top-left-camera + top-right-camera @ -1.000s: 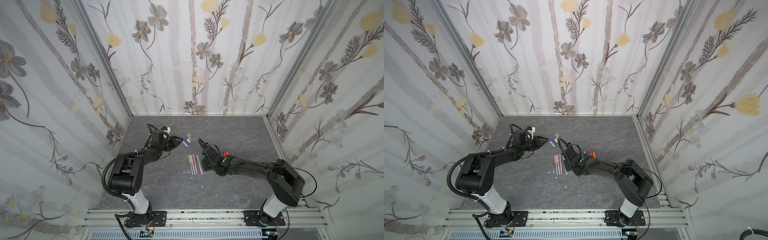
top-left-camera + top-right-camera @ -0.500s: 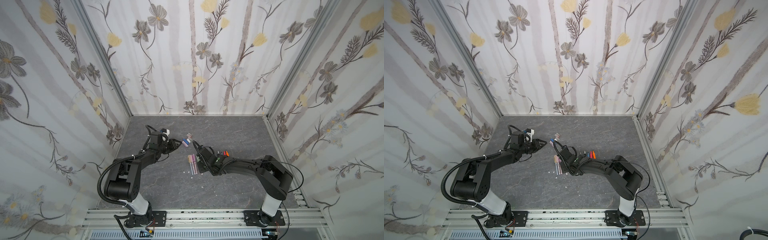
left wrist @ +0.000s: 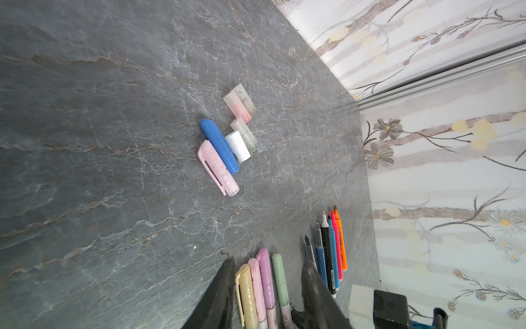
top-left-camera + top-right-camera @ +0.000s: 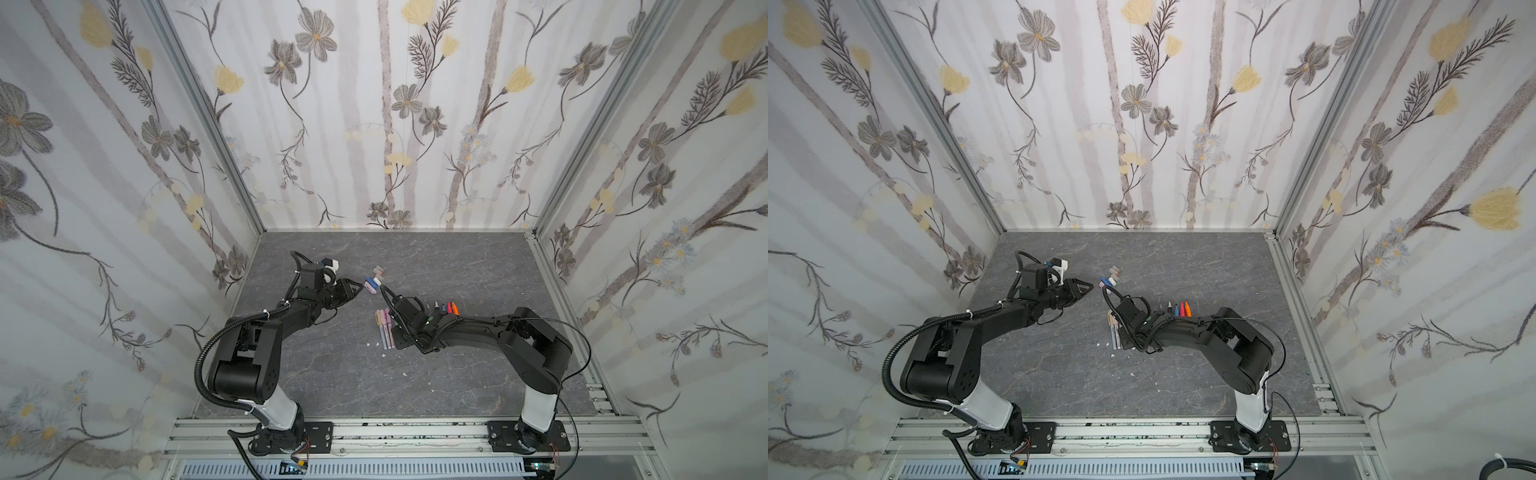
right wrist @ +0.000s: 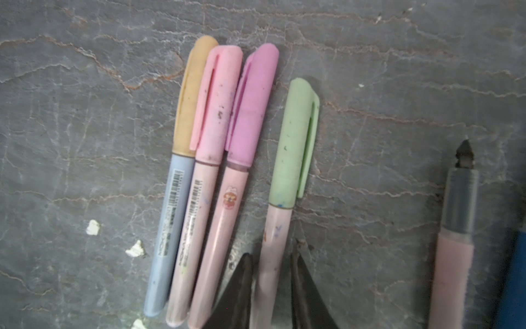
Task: Remove pen caps from pens
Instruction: Pick up the pen from the center of the table.
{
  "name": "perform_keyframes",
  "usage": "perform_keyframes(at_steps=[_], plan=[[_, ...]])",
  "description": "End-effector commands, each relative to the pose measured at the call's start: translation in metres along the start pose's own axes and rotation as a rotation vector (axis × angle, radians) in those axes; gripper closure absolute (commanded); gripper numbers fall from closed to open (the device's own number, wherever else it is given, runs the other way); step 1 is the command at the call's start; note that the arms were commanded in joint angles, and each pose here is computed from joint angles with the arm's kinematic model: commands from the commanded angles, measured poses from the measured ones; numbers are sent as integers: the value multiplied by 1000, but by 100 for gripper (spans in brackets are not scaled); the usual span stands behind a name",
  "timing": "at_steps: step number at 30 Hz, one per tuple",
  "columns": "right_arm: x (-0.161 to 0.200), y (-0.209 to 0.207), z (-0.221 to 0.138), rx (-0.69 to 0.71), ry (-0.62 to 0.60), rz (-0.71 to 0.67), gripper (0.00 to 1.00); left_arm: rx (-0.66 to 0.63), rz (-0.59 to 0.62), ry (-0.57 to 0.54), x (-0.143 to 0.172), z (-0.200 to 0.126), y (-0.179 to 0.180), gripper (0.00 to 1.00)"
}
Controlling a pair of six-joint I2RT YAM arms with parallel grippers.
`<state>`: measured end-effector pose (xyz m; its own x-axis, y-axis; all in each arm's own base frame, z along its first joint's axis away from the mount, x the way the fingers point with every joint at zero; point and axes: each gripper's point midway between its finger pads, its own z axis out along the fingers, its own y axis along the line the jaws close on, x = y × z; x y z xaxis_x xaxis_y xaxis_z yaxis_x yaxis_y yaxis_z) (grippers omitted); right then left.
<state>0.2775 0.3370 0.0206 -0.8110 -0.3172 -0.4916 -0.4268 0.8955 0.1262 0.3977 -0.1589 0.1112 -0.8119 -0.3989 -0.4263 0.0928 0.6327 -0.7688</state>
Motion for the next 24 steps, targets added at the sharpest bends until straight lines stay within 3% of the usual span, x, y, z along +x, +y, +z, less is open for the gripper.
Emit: perform_keyframes(at_steps=[1,12,24], plan=[[8,-1,5,11,27,-2,75,18,24,-12,-3,-2,-5,62],[7,-15,-6,71,8,-19,93,44,35,17,4,-6,-16,62],[-39,-27,-55,-59,-172,74,97,122,59,65,29,-8,-46,61]])
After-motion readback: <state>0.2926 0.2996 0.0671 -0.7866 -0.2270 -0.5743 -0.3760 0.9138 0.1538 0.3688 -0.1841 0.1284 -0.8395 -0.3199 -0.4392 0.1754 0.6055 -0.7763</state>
